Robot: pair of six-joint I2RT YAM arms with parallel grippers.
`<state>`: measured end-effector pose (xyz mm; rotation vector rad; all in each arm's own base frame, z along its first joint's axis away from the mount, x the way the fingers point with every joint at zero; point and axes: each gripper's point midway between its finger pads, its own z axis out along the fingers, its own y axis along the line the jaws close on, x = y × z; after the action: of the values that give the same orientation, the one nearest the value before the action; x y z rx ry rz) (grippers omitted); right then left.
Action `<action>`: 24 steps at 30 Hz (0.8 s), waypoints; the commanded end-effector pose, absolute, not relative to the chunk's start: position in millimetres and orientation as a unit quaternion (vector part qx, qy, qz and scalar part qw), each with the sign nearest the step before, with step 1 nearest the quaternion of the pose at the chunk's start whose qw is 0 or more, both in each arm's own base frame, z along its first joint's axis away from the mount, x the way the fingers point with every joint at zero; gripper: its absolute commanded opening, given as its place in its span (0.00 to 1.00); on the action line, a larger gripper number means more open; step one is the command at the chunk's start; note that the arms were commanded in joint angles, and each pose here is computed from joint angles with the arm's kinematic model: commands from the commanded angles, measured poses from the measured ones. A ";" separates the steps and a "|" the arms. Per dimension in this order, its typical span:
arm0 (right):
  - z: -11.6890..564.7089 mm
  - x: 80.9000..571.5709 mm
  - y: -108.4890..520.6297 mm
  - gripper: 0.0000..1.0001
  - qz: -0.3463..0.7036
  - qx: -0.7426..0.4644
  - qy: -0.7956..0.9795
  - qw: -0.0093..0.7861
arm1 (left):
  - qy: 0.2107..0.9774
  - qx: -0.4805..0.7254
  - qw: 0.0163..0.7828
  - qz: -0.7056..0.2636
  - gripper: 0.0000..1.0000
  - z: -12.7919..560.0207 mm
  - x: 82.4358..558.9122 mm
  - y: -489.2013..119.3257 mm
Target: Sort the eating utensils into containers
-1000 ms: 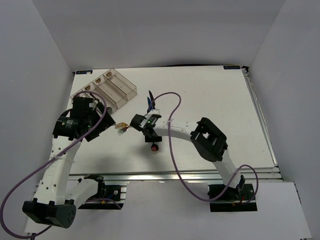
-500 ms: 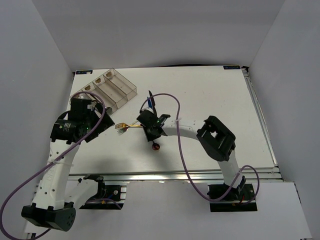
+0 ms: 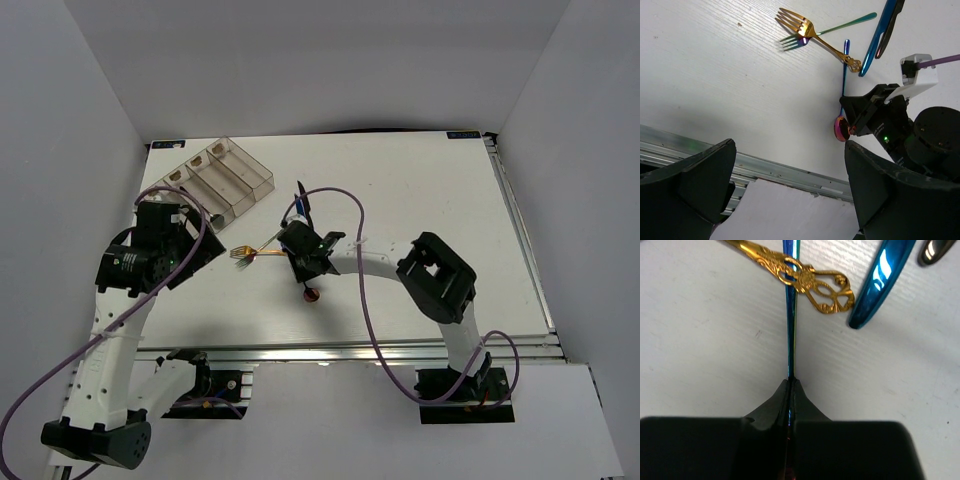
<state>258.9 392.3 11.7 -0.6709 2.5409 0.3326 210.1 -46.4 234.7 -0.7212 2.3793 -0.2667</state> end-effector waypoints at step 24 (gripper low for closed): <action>-51.6 123.2 201.9 0.34 -0.107 -0.300 0.947 -0.051 | 0.891 -0.295 0.330 -0.099 0.98 235.1 207.4 -41.8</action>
<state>190.2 308.6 6.1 -0.7985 2.7375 0.1772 206.8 -44.3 228.5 -0.7727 2.3679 -0.2611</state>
